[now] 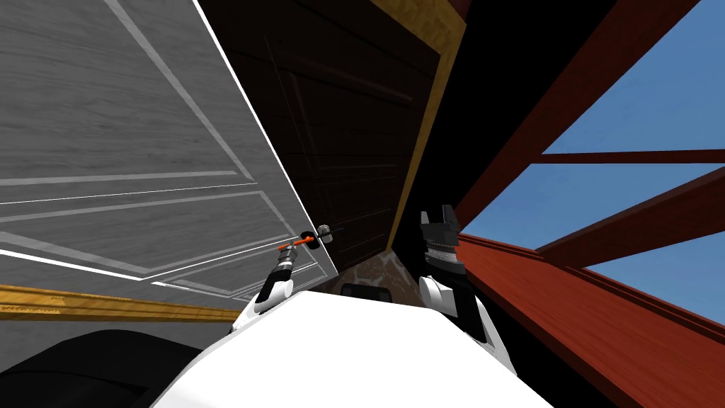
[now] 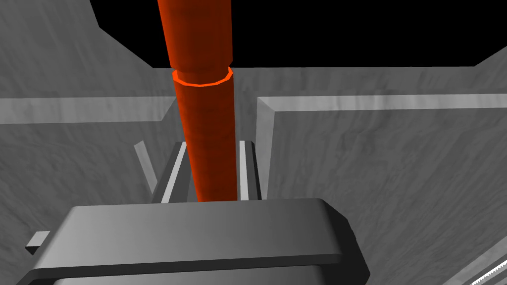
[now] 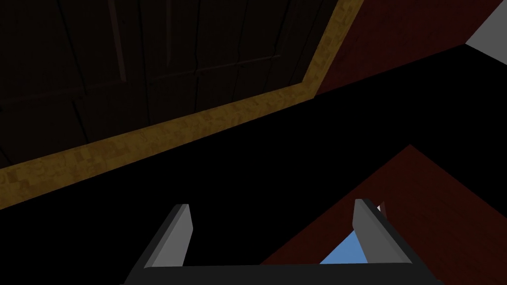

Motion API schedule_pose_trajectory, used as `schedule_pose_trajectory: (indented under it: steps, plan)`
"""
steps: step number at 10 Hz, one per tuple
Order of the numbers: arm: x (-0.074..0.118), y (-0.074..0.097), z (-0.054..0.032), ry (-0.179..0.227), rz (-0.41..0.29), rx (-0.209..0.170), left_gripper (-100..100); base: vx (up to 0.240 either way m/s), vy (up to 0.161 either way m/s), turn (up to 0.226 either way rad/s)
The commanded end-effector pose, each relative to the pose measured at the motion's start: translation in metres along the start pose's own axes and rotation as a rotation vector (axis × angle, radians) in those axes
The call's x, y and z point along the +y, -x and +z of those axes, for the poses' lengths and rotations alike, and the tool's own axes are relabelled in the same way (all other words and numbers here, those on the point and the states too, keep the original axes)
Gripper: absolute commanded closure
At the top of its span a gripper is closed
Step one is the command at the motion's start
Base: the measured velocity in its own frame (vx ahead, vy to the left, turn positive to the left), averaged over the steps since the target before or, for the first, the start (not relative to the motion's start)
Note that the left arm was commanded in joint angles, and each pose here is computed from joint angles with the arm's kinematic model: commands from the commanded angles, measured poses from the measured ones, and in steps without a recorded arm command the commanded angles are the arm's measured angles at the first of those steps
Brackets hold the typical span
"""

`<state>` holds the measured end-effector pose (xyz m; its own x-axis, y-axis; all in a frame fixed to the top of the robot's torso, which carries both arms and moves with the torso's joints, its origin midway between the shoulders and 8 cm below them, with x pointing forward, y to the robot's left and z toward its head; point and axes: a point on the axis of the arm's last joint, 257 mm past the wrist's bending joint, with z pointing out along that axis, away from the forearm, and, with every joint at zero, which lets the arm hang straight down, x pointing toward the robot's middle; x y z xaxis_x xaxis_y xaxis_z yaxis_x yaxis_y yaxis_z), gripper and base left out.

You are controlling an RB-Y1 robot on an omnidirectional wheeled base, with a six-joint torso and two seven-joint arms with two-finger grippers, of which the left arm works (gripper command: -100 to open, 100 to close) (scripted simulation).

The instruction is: Pull the door open

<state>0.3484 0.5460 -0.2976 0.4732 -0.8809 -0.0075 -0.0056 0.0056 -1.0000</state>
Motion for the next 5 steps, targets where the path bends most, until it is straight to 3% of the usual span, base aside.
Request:
schedule_pose_trajectory:
  steps: [1, 5]
  plan:
    - [0.000, 0.005, -0.0025, 0.004, 0.007, 0.004, 100, -0.159, 0.008, -0.059]
    - [-0.002, -0.008, -0.0041, 0.002, 0.006, 0.050, 100, -0.192, -0.008, -0.095]
